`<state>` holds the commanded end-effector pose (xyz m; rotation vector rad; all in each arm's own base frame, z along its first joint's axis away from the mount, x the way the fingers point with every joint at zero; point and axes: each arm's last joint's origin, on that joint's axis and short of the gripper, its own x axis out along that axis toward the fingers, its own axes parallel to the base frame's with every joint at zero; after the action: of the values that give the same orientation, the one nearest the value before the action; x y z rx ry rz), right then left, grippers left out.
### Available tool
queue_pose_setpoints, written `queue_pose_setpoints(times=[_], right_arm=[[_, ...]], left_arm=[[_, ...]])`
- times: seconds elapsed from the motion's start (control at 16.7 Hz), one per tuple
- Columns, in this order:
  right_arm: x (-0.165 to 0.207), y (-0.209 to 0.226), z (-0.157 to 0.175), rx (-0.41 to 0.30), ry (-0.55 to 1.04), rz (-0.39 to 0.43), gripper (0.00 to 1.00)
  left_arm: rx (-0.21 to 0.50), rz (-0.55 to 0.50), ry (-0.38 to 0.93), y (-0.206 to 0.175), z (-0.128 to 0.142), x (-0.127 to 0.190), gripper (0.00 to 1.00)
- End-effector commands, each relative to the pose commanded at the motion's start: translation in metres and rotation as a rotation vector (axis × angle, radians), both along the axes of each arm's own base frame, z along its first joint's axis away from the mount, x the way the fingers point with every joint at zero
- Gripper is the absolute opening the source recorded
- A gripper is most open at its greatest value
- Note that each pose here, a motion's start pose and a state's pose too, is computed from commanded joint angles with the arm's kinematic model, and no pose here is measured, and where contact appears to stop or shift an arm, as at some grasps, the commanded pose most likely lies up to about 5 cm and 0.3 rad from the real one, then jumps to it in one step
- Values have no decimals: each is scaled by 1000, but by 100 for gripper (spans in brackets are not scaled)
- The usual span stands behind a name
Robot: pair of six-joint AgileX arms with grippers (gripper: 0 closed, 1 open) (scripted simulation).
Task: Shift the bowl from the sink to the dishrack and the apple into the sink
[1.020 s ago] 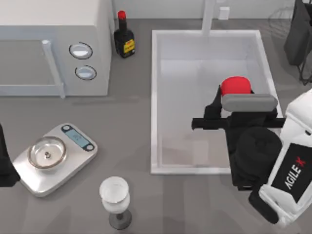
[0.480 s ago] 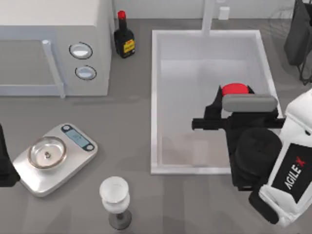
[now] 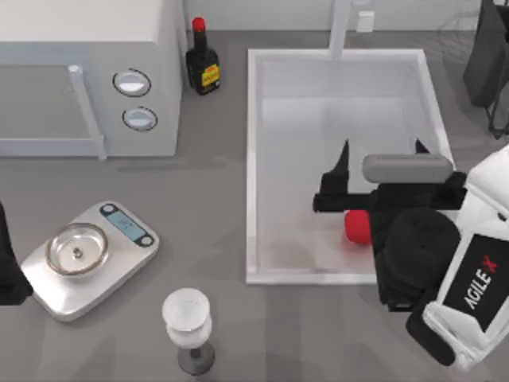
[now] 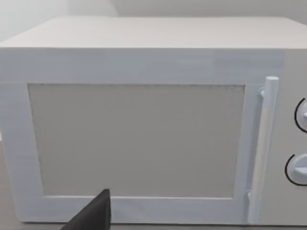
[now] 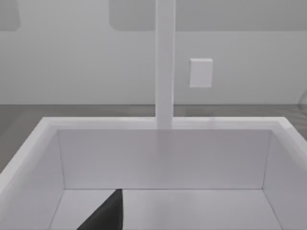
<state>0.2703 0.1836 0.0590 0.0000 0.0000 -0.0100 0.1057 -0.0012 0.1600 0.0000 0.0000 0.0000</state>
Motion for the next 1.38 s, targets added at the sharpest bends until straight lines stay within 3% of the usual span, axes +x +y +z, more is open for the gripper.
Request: queue_pose_setpoints(times=[0.48, 0.9, 1.2, 1.38], right_arm=[[2, -2, 7, 3, -4, 1, 100], [-1, -49, 83, 4, -13, 6, 100], [-53, -114, 150, 17, -65, 4, 100], [-100, -147, 163, 20, -105, 4, 100]], left_arm=[[0, 0, 0, 0, 0, 0, 100], [0, 0, 0, 0, 0, 0, 100], [0, 0, 0, 0, 0, 0, 100], [0, 0, 0, 0, 0, 0, 100]])
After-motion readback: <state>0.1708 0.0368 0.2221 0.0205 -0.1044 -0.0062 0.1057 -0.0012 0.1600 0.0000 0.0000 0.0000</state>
